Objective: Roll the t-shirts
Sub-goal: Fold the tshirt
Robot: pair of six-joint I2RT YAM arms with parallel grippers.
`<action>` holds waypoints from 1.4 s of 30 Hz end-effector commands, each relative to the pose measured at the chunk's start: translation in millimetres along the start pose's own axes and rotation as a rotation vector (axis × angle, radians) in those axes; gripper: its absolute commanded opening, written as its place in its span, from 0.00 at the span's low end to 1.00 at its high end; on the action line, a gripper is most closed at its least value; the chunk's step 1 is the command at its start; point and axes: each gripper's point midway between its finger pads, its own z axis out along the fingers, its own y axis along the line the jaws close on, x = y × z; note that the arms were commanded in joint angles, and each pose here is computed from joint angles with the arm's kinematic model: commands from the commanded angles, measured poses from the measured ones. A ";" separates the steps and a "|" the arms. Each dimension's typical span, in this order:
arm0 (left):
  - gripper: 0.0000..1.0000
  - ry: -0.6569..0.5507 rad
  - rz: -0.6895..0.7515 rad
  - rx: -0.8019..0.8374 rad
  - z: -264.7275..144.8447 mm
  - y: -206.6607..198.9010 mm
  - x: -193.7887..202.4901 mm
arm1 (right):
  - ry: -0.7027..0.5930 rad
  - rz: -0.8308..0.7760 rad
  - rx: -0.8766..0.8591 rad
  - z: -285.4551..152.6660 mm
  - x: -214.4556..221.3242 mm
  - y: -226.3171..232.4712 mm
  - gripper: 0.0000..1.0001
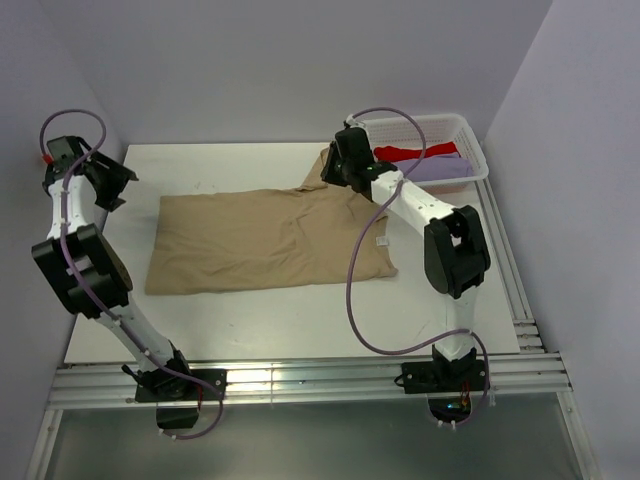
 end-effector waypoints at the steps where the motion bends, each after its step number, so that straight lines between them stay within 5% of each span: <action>1: 0.70 0.025 0.016 0.045 20.6 -30.2 -6.1 | -0.081 0.060 -0.027 -5.1 -34.4 13.9 0.24; 8: 0.63 0.153 0.006 0.049 85.1 -25.9 28.5 | -0.125 0.136 -0.020 21.4 -49.2 10.8 0.30; 11: 0.56 0.170 0.024 0.051 95.4 -29.3 37.3 | -0.153 0.113 -0.016 31.0 -59.3 12.0 0.34; 21: 0.54 0.166 0.046 -0.023 118.1 -15.7 44.2 | -0.181 0.143 0.010 68.5 -58.0 -6.5 0.38; 25: 0.54 0.157 0.027 -0.014 121.7 -17.7 36.6 | -0.207 0.122 -0.036 77.9 -53.9 -5.3 0.48; 34: 0.48 0.149 0.028 -0.039 131.4 -5.8 23.0 | -0.062 0.386 -0.118 114.6 -59.0 -11.8 0.45; 42: 0.48 0.168 0.039 -0.038 144.1 3.6 34.7 | -0.091 0.465 -0.086 132.0 -70.2 -34.7 0.69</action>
